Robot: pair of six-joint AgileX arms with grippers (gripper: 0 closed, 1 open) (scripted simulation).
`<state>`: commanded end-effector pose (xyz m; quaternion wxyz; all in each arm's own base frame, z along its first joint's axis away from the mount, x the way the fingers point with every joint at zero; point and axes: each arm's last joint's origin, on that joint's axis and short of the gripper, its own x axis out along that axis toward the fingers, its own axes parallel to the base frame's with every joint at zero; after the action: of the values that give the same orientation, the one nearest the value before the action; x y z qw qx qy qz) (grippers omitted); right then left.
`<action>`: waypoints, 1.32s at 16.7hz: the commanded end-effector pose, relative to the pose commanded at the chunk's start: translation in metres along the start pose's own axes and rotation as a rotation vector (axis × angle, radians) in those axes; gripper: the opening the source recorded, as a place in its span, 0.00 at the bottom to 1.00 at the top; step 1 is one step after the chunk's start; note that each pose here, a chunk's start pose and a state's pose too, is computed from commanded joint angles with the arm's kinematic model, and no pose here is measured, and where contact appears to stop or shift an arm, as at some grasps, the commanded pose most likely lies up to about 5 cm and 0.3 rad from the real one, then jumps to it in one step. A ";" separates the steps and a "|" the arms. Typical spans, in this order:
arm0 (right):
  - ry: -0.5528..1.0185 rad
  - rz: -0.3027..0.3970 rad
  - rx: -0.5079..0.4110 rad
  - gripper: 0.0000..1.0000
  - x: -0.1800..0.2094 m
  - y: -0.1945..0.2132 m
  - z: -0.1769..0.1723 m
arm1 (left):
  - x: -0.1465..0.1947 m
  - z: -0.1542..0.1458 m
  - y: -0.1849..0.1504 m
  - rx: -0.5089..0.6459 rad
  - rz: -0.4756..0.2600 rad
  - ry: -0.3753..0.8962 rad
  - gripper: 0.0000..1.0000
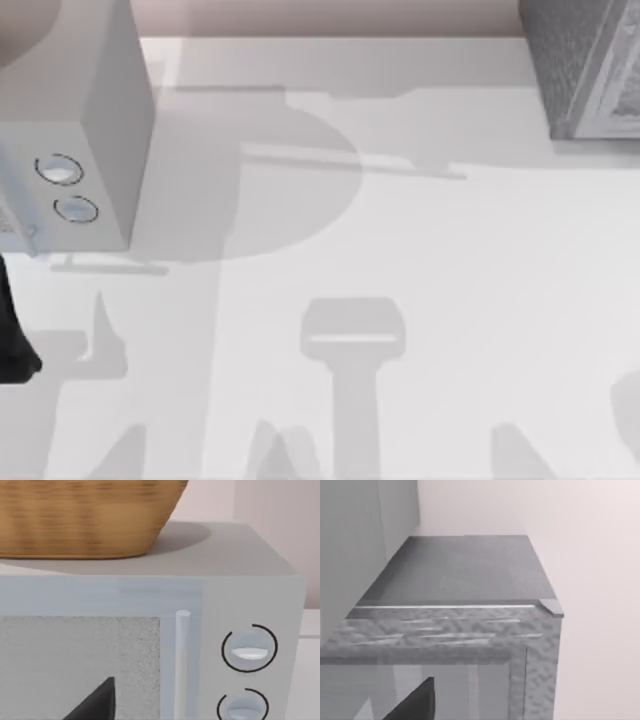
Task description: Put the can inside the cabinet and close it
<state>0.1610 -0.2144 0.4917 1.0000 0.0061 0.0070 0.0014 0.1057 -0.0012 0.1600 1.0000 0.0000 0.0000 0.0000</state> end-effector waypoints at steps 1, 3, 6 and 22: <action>-0.003 0.001 -0.004 1.00 -0.003 0.007 0.008 | 0.000 0.000 0.000 0.000 0.000 0.000 1.00; -0.007 0.002 -0.009 1.00 -0.007 0.014 0.017 | 0.000 0.000 0.000 0.000 0.000 0.000 1.00; -0.007 0.002 -0.010 1.00 -0.007 0.015 0.017 | 0.000 0.000 0.000 0.000 0.000 0.000 1.00; -0.022 -0.005 -0.015 1.00 0.098 0.184 0.023 | 0.000 0.000 0.000 0.000 0.000 0.000 1.00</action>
<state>0.2591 -0.0302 0.5160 1.0000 -0.0016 -0.0039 -0.0012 0.1057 -0.0012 0.1600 1.0000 0.0000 0.0000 0.0000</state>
